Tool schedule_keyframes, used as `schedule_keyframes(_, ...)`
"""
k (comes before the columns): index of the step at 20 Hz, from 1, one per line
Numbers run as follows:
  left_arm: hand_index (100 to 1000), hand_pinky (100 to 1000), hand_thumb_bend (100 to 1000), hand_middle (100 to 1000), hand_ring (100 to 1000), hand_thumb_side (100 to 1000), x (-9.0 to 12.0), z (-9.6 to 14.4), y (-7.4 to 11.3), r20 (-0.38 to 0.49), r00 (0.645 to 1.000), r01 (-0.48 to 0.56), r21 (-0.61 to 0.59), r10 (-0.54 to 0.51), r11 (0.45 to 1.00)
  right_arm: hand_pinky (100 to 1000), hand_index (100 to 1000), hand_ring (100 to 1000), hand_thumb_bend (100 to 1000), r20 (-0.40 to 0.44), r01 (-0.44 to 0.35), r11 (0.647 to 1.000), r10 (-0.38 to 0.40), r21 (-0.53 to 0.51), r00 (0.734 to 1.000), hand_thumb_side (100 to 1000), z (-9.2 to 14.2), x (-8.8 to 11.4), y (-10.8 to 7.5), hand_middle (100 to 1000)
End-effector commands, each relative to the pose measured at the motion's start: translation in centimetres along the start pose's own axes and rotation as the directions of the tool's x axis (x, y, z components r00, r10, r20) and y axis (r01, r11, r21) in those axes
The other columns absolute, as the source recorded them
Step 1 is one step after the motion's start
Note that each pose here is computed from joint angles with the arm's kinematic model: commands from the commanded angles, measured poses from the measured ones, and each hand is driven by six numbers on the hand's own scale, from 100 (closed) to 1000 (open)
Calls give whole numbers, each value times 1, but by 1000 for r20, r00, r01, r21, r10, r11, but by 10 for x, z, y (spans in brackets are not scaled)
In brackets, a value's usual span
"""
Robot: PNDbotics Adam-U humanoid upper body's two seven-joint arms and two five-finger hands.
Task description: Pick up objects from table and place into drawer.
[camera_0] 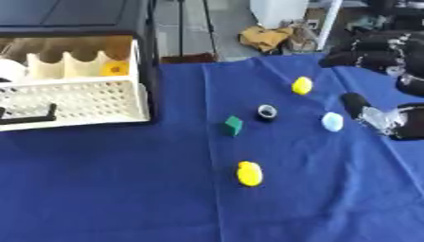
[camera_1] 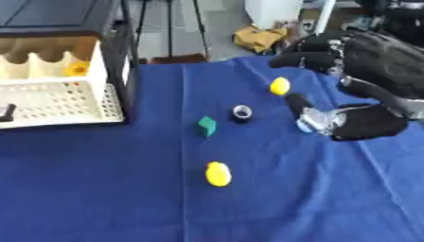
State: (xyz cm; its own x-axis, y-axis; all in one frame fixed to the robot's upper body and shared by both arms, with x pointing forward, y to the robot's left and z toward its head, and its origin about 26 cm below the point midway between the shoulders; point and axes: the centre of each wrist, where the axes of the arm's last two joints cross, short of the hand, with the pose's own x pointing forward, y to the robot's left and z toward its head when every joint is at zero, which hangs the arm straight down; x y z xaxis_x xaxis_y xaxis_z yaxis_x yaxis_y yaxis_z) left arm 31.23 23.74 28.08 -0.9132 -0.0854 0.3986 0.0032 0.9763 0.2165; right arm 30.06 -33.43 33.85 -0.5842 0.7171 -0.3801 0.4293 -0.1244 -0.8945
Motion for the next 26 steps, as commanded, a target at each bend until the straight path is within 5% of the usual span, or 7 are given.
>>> schedule_keyframes(1,957,554,134,715,754,1000,5,-4,-1,22,1000,0,-15,0,1000,782,998,912,195,-49,24,999,-22,36,999,1000,0,-15,-1,793)
schedule_keyframes(4,956,553,131,714,754,1000,5,-4,-3,16,1000,-4,-19,4,1000,822,1000,953,308,-95,104,992,-97,77,991,779,0,-29,2,819)
schedule_keyframes(7,956,551,130,713,753,1000,4,-3,-4,12,1000,-5,-22,5,1000,844,1000,981,265,-132,174,980,-160,97,978,622,0,-40,2,843)
schedule_keyframes(10,956,549,129,712,753,1000,3,-1,-6,4,1000,-7,-30,7,1000,857,1000,999,209,-165,212,971,-193,107,967,560,2,-48,0,880)
schedule_keyframes(14,955,546,126,710,752,1000,2,1,-8,-5,1000,-8,-41,8,999,887,1000,1000,357,-212,231,966,-204,112,956,736,5,-57,3,937)
schedule_keyframes(19,953,543,124,708,751,1000,1,2,-11,-13,1000,-11,-47,10,999,865,1000,1000,373,-299,237,966,-197,107,934,825,10,-69,12,918)
schedule_keyframes(26,953,541,121,704,750,1000,1,3,-13,-17,1000,-16,-46,15,999,863,1000,1000,355,-358,225,955,-145,191,922,650,9,-73,32,923)
